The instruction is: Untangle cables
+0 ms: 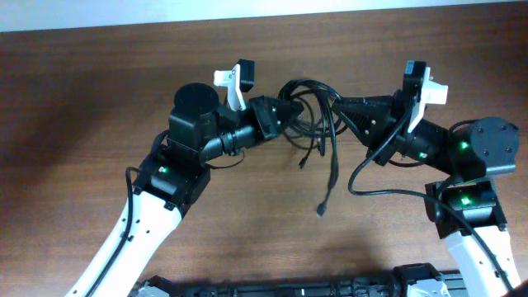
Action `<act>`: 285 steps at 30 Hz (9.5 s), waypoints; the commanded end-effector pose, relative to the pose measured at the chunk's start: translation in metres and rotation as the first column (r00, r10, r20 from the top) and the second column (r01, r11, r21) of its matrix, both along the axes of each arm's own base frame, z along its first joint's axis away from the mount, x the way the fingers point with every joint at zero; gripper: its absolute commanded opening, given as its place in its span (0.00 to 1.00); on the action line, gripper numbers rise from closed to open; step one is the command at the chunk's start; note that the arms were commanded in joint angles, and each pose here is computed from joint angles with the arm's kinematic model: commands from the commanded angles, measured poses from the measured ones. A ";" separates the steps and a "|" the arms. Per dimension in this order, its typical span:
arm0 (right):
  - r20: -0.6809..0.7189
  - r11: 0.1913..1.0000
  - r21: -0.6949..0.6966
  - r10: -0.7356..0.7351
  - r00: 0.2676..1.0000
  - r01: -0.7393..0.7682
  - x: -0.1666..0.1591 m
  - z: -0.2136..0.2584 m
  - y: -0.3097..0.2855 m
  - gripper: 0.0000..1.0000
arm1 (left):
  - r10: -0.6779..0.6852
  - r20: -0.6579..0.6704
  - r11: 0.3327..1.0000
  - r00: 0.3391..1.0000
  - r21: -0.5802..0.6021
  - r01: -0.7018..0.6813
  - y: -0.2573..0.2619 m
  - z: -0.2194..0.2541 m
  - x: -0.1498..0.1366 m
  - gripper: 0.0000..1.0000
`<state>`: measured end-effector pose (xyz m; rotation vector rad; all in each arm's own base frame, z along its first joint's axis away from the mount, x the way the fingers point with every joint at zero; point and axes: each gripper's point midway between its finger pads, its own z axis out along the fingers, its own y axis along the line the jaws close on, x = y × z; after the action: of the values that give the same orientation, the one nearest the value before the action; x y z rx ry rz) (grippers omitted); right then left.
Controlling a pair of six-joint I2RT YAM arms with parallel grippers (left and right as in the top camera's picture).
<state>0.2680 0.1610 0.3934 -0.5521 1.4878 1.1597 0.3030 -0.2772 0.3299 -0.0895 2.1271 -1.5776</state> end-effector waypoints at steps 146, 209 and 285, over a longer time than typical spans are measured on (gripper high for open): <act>0.191 0.958 -0.287 0.069 0.979 -0.012 -0.019 -0.047 -0.001 0.73 | -0.326 0.729 0.942 0.602 0.308 0.136 0.013 0.064 -0.076 0.00; -0.365 0.643 -0.575 -0.755 0.545 0.506 0.043 -0.181 -0.117 0.68 | -0.187 0.799 0.967 0.571 0.253 -0.038 0.034 0.097 -0.073 0.00; 0.134 0.821 -0.462 -0.308 0.942 0.334 0.004 -0.085 -0.049 0.98 | -0.027 0.662 0.916 0.749 0.316 -0.247 0.031 0.056 -0.034 0.00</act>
<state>0.2736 0.1101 0.3099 -0.6064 1.7584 0.4916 0.2612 -0.2555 0.3717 0.4794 1.7870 -0.9343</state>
